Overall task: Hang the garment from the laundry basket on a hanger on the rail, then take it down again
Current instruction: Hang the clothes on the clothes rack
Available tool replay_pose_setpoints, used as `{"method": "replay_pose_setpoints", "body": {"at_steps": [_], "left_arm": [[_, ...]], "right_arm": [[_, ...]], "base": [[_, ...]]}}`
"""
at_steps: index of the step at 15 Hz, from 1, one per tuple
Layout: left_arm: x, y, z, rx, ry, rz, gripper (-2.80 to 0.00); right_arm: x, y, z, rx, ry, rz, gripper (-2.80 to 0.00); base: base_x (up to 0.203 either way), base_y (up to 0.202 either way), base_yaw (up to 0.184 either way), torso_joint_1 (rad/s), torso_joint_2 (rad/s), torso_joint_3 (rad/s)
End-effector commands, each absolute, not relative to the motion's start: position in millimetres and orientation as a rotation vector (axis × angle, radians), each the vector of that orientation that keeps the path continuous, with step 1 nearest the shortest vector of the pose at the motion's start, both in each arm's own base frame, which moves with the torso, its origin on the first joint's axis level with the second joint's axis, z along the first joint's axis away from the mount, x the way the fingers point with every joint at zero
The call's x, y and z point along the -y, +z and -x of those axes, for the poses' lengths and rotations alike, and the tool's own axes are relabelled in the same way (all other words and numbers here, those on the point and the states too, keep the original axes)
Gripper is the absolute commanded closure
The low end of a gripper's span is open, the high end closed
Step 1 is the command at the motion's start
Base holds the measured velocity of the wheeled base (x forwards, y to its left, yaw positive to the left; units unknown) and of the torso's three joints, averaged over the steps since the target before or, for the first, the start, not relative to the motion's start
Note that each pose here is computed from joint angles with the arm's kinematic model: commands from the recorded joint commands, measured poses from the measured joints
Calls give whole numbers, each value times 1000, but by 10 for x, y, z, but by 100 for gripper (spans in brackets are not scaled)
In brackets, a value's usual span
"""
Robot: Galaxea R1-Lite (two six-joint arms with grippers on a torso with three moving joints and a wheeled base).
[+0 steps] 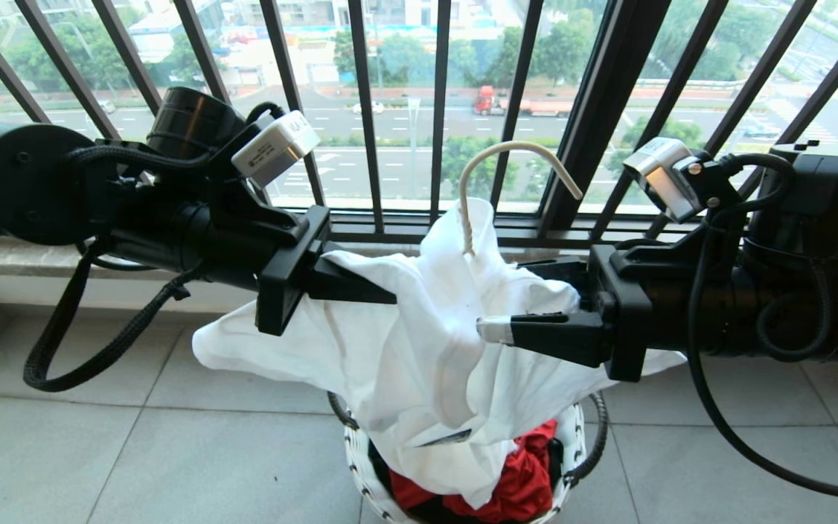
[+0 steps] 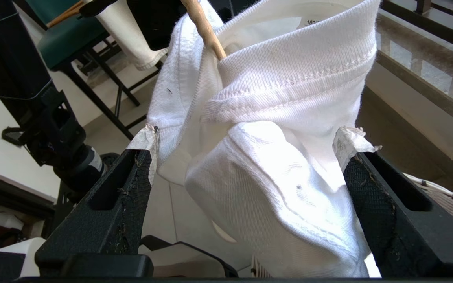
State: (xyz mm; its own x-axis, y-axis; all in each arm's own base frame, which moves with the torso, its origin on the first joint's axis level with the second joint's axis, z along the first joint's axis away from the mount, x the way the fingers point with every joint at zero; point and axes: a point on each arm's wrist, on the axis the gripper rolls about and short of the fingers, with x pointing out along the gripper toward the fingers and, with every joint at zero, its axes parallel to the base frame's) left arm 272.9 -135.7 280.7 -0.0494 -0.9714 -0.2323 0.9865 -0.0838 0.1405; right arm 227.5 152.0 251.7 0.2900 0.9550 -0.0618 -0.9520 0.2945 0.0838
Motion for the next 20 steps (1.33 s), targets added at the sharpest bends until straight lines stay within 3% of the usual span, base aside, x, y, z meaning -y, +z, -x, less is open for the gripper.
{"method": "replay_pose_setpoints", "body": {"at_steps": [1,11,20], "left_arm": [[1338,2727,-2737,-45,-1626,-304,0],[1068,2465,-2912,11,-1666,-184,0],[702,2369,-2971,25,-1590,-158,0]], "right_arm": [[-1555,2476,-2336,-120,1262,-34,-280],[-1607,2560,-2462,-82,1129,-12,-280],[-1408,2791,-2136,-39,1107,21,-280]], "base": [[0,0,0,0,0,0],[0,0,0,0,0,0],[0,0,0,0,0,0]]}}
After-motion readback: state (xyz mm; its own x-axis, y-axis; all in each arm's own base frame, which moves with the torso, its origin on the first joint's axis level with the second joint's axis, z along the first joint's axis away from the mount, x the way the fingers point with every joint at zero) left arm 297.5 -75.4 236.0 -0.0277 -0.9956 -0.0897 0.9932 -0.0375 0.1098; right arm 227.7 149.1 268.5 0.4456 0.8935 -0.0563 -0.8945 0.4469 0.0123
